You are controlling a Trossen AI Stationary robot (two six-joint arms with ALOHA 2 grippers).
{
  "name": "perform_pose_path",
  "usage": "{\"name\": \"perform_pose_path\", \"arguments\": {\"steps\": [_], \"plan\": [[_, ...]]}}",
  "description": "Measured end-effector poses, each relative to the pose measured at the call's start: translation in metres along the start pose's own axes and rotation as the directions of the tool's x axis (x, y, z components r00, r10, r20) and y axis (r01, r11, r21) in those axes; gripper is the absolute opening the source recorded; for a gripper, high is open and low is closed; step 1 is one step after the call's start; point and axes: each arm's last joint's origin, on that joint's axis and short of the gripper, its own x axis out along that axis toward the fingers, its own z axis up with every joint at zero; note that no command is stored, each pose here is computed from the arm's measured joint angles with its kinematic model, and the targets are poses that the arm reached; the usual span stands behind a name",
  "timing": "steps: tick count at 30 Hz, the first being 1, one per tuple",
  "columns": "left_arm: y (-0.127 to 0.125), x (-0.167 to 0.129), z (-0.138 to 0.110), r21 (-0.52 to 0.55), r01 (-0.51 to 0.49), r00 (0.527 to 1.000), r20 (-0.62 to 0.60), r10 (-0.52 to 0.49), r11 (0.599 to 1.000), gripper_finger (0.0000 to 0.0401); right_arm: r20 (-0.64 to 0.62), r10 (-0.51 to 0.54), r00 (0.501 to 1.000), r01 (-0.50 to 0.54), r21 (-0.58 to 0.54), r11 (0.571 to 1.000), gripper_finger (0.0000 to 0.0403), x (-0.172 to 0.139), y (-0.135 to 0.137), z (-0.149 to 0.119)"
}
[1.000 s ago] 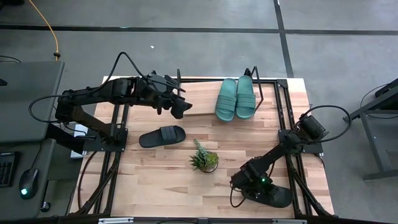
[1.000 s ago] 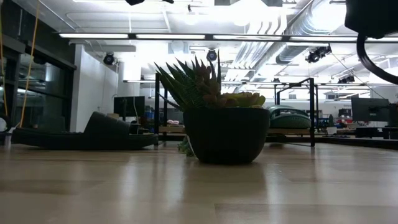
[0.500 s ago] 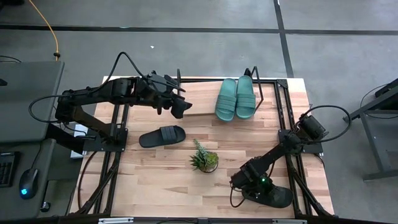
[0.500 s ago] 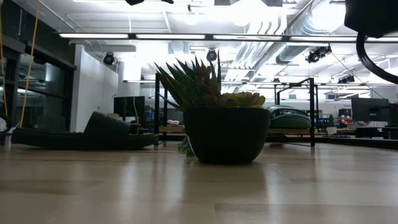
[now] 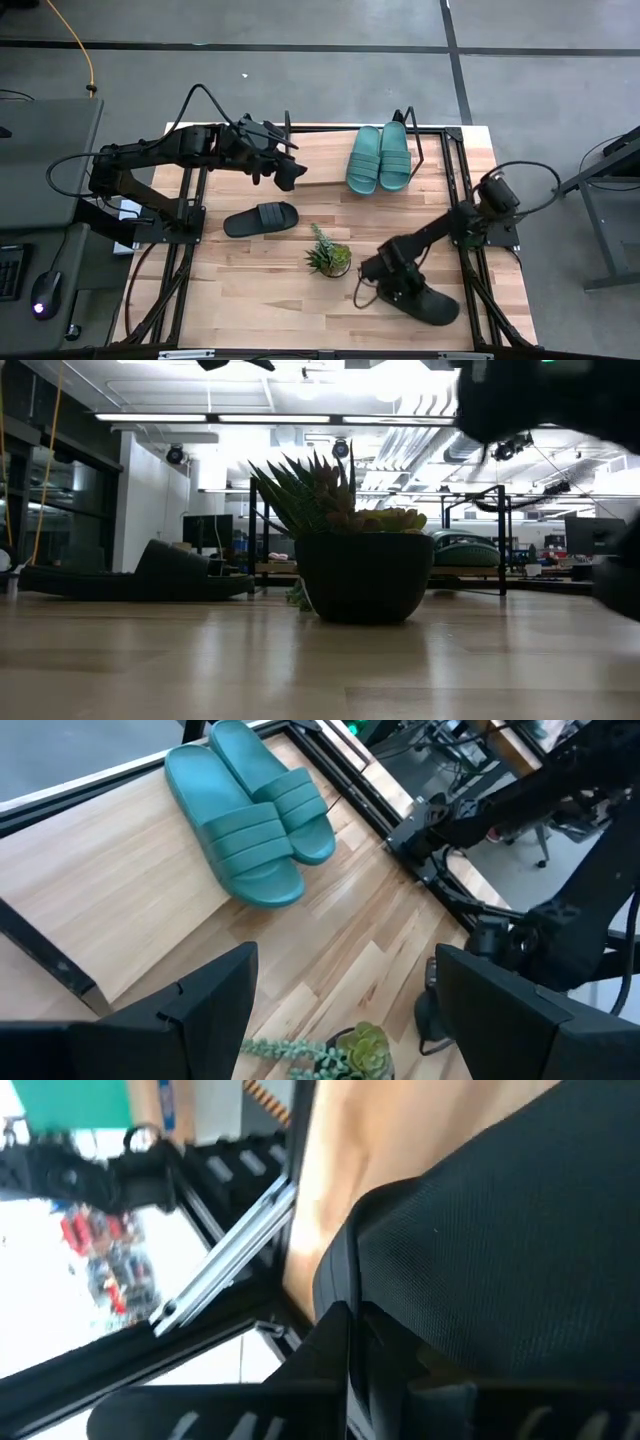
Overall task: Pick and place slides into the shelf
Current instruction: Put the right black slipper on the shelf
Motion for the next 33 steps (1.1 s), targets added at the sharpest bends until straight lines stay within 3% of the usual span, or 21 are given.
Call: {"name": "perform_pose_path", "arguments": {"steps": [8,14,18,23,29,33], "plan": [[0.001,0.000,0.000,0.025,-0.017,1.000,0.002,0.017,1.000,0.0285,0.196,-0.112,0.974,0.103,0.057,0.993,0.0000,-0.054,-0.001,-0.012],[0.001,0.000,-0.001,0.054,-0.019,1.000,0.002,0.018,0.998,0.0285,0.416,-0.197,0.888,0.168,0.106,0.980,0.0000,-0.095,0.010,-0.022],[0.001,0.000,0.000,0.061,-0.032,0.999,0.012,0.031,0.998,0.0285,0.597,-0.251,0.762,0.201,0.151,0.968,0.0000,-0.124,0.017,-0.025],[0.002,0.000,-0.001,0.081,-0.041,0.999,0.011,0.040,0.996,0.0285,0.792,-0.277,0.545,0.185,0.208,0.960,0.0000,-0.160,0.025,-0.027],[0.005,0.000,-0.003,0.090,-0.071,0.997,-0.007,0.072,0.993,0.0285,0.915,-0.242,0.323,0.115,0.216,0.970,0.0000,-0.192,0.028,-0.028],[0.006,0.000,-0.004,0.095,-0.089,0.996,-0.019,0.091,0.991,0.0285,0.953,-0.205,0.223,0.103,0.186,0.977,0.0000,-0.204,0.032,-0.026]]}}
